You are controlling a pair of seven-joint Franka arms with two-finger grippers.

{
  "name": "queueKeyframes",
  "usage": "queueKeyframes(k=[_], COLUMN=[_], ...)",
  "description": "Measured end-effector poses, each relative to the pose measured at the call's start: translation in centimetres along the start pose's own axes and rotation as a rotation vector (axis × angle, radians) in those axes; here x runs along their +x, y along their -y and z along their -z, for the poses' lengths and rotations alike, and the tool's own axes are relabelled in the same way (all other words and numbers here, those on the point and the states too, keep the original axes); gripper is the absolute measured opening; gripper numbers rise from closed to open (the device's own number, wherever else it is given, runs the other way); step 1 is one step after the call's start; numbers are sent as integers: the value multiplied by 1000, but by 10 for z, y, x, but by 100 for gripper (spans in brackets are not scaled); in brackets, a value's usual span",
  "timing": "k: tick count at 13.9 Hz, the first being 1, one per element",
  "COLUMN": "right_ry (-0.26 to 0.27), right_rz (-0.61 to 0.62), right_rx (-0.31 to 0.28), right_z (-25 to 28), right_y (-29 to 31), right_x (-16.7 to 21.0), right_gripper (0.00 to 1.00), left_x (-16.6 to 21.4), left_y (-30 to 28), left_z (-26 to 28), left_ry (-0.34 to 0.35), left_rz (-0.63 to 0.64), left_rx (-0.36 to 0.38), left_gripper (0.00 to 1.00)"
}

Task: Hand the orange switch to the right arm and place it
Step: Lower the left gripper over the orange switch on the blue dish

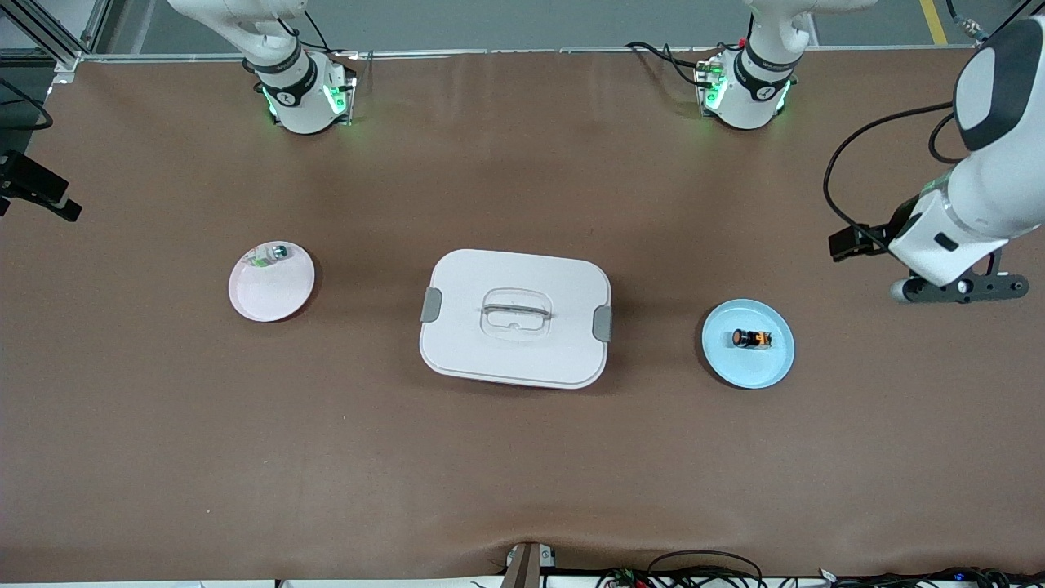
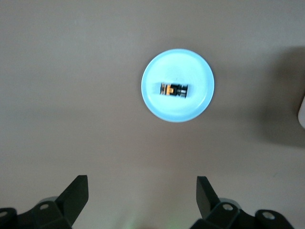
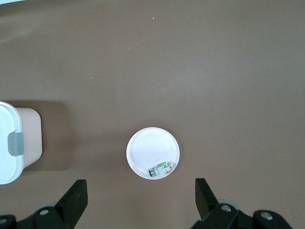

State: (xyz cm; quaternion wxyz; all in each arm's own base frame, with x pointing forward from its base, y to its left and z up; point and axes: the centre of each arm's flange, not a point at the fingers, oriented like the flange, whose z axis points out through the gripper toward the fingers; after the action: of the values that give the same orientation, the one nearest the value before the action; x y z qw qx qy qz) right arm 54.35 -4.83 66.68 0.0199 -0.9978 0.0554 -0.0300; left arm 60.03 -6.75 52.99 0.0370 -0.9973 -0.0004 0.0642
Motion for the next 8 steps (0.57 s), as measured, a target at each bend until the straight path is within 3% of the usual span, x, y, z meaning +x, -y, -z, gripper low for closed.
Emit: queueKeyframes(k=[5, 8], right_ry=[-1, 0], right_rz=[1, 2], right_rx=[0, 0], right_z=[0, 0], right_y=[1, 1], right_x=[0, 0], right_gripper=[100, 100], left_x=[36, 38], left_y=[3, 8], left_z=[-74, -138], left_ry=[-65, -91], left_rz=[10, 21], left_rx=[-18, -36], left_gripper=[100, 100])
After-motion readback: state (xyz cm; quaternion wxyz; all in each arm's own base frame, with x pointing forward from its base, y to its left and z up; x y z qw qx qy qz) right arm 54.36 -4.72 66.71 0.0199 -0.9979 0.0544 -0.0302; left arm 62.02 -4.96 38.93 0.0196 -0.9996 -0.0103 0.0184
